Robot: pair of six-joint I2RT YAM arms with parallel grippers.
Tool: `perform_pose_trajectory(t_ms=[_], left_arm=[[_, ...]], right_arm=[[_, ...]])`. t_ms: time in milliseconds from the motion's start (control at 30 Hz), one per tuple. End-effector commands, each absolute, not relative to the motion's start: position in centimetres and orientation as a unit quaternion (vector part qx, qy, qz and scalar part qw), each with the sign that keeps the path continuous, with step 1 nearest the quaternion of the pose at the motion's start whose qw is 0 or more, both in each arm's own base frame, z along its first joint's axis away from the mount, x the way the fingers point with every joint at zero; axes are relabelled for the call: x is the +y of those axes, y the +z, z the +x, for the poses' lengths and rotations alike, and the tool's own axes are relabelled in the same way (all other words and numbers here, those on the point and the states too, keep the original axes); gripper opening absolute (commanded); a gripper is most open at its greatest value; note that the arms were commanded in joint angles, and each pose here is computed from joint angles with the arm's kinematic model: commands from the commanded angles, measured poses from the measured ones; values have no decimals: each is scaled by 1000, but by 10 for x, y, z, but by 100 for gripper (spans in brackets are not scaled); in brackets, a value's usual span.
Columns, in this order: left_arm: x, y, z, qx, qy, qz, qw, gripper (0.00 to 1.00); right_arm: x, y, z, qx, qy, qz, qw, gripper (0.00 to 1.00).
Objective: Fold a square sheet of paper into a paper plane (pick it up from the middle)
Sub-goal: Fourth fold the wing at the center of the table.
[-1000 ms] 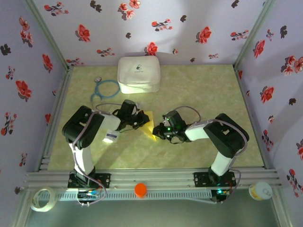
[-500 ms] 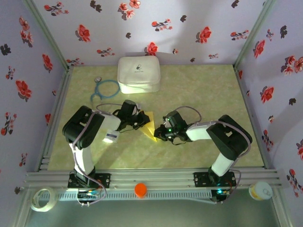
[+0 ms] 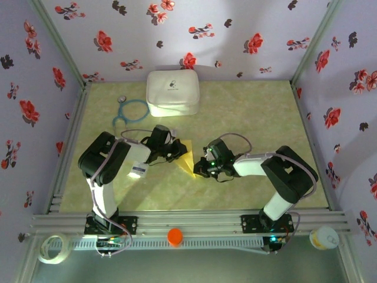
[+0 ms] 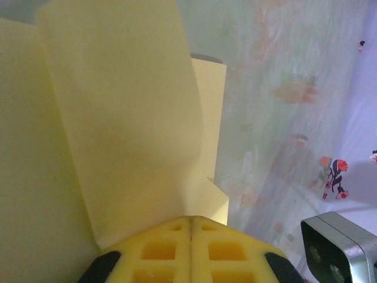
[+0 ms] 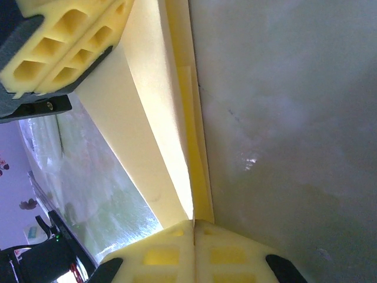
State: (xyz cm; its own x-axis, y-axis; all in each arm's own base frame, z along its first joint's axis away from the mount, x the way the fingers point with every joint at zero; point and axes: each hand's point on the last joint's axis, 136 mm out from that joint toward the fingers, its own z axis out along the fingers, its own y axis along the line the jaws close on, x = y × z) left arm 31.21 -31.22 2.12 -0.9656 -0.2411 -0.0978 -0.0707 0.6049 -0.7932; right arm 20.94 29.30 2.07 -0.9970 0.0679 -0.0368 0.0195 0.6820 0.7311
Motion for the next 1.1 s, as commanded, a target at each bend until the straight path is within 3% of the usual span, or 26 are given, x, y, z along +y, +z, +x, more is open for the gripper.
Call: perform_pose_trajectory(t_ms=[0,433,600,1067], left_arm=[[-298,-8,302,908,-398,-107,79,0],[-297,-9,301,907,-398,-109,80,0],[-297,-9,302,907,-399,-109,80,0],[-297,-9,302,907,-399,-110,81,0]], right_arm=[[278,-6,178,930,366,20,-34,10],[275,4,174,932,360,8,-34,15],[275,9,172,931,364,-3,-33,5],[270,-1,165,937,344,-4,-53,10]])
